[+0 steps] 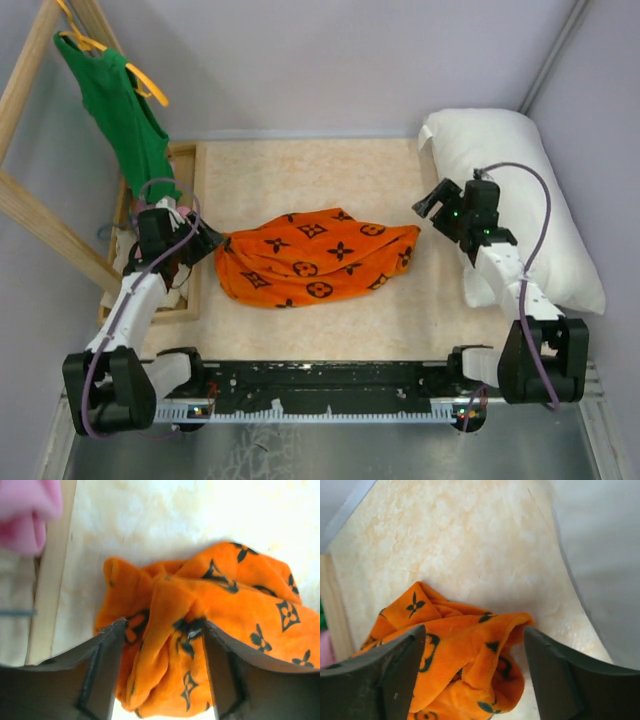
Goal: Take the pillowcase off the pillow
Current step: Adjust the pillowcase at the center of the board.
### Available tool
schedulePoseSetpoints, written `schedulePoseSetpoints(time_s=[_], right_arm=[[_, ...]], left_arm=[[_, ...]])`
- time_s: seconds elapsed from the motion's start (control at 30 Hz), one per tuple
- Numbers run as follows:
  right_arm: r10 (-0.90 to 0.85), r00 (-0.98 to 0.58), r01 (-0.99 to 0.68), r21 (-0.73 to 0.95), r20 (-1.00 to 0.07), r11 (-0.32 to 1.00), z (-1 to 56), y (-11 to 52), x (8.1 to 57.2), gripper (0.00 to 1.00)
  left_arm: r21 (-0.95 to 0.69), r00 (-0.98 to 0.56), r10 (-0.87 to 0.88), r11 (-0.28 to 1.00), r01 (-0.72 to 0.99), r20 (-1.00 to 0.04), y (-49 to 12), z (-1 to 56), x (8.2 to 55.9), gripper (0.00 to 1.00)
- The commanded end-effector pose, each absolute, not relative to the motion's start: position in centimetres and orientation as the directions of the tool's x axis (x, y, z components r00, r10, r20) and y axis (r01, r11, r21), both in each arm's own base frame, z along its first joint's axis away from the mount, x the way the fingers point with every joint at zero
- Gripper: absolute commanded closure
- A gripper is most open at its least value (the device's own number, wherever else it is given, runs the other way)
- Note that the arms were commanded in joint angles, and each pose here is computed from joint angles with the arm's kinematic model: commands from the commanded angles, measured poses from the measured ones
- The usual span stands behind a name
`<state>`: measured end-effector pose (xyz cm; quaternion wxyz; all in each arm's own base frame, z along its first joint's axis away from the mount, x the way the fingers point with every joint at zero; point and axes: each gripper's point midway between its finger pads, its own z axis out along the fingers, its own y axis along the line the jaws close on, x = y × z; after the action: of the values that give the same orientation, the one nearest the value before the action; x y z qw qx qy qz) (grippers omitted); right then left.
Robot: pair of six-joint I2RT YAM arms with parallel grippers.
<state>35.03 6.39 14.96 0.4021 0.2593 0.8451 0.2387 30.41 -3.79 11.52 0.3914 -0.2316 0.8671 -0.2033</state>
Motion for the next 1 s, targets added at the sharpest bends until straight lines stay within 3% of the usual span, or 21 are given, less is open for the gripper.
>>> schedulePoseSetpoints(time_s=[0.0, 0.07, 0.2, 0.4, 0.53, 0.73, 0.87, 0.9, 0.93, 0.97], right_arm=[[0.474, -0.475, 0.124, 0.477, -0.741, 0.87, 20.7, 7.1, 37.8, 0.13], [0.338, -0.462, 0.037, 0.363, -0.82, 0.931, 22.2, 10.1, 37.0, 0.06], [0.122, -0.462, -0.196, 0.236, -0.878, 0.952, 23.4, 16.9, 34.9, 0.06], [-0.162, -0.561, -0.529, 0.202, -0.812, 0.824, 18.8, 26.1, 28.4, 0.22], [-0.143, -0.634, -0.54, 0.303, -0.76, 0.785, 15.2, 27.5, 26.2, 0.33], [-0.122, -0.68, -0.487, 0.321, -0.723, 0.812, 12.7, 27.9, 27.5, 0.49], [-0.045, -0.724, -0.432, 0.401, -0.688, 0.808, 11.8, 27.7, 30.0, 0.59], [-0.02, -0.726, -0.421, 0.422, -0.688, 0.803, 11.9, 27.7, 30.7, 0.6], [-0.005, -0.726, -0.409, 0.426, -0.688, 0.807, 11.9, 27.5, 31.3, 0.6], [0.003, -0.723, -0.395, 0.418, -0.69, 0.818, 11.9, 27.3, 31.9, 0.6]], left_arm=[[-0.505, -0.537, -0.499, 0.85, -0.151, -0.68, -3.7, 15.4, 33.3, 0.05], [-0.464, -0.524, -0.457, 0.877, -0.128, -0.719, -4.7, 16.3, 33.3, 0.0], [-0.32, -0.546, -0.306, 0.945, -0.072, -0.78, -8.7, 17.7, 32.2, 0.01], [-0.291, -0.601, -0.088, 0.924, 0.249, -0.794, -18.1, 17.5, 28.2, 0.17], [-0.269, -0.606, -0.01, 0.902, 0.338, -0.795, -20.8, 15.3, 28.4, 0.21], [-0.248, -0.669, 0.014, 0.923, 0.295, -0.743, -22.2, 9.7, 30.8, 0.45], [-0.205, -0.668, 0.017, 0.946, 0.252, -0.744, -22.4, 8.5, 33.6, 0.53], [-0.202, -0.661, 0.012, 0.948, 0.247, -0.75, -22.3, 8.5, 34.6, 0.59], [-0.199, -0.659, 0.01, 0.95, 0.241, -0.752, -22.3, 8.4, 35.4, 0.73], [-0.196, -0.655, 0.002, 0.953, 0.23, -0.756, -22.2, 8.4, 36.5, 0.94]])
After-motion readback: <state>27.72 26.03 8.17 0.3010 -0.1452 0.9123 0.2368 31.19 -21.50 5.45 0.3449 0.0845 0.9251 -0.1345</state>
